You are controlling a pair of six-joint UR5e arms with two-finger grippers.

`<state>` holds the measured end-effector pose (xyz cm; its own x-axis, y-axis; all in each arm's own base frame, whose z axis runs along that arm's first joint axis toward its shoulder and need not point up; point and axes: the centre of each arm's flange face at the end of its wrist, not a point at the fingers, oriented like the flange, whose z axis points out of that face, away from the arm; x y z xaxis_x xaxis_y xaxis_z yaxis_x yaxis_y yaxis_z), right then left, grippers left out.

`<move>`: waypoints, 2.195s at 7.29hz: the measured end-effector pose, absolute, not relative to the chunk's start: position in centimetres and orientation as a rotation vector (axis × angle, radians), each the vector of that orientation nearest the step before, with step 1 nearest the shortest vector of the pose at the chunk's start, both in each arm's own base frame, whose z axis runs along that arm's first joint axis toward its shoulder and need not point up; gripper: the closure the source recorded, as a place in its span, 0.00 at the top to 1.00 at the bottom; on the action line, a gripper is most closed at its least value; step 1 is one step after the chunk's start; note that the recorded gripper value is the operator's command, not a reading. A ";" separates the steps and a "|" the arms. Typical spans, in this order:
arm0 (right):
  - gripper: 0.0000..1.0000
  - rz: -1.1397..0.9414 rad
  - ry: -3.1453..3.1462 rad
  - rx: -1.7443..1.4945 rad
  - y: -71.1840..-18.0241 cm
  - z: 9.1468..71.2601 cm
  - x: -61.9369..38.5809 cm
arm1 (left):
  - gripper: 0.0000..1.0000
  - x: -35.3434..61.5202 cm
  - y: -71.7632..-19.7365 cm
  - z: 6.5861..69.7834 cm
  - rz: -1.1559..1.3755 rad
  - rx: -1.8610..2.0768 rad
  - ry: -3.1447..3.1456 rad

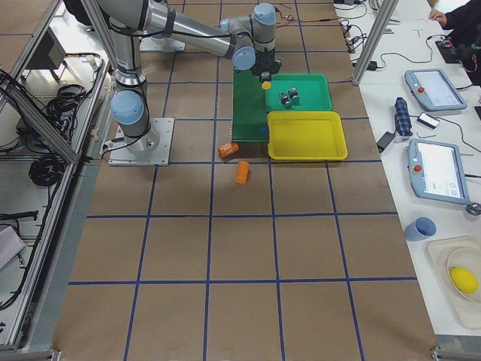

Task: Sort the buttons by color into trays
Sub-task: 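Carry the yellow-cap switch into the yellow tray and open the right gripper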

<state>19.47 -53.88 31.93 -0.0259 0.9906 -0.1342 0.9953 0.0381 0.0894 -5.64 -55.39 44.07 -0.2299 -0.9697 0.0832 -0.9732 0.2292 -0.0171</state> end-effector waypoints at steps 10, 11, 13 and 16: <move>1.00 -0.056 2.350 1.830 -61.5 30.9 4.5 | 1.00 -6.6 -53.0 47.0 0.145 1.832 -2.509; 1.00 -0.051 2.360 1.818 -59.5 32.8 5.7 | 1.00 -6.5 -52.8 47.3 0.167 1.781 -2.556; 1.00 -0.012 2.392 1.805 -54.3 36.2 8.6 | 1.00 -6.2 -52.5 48.2 0.217 1.581 -2.713; 1.00 0.033 2.470 1.839 -50.5 37.0 12.2 | 1.00 -6.4 -52.0 48.9 0.236 1.294 -2.859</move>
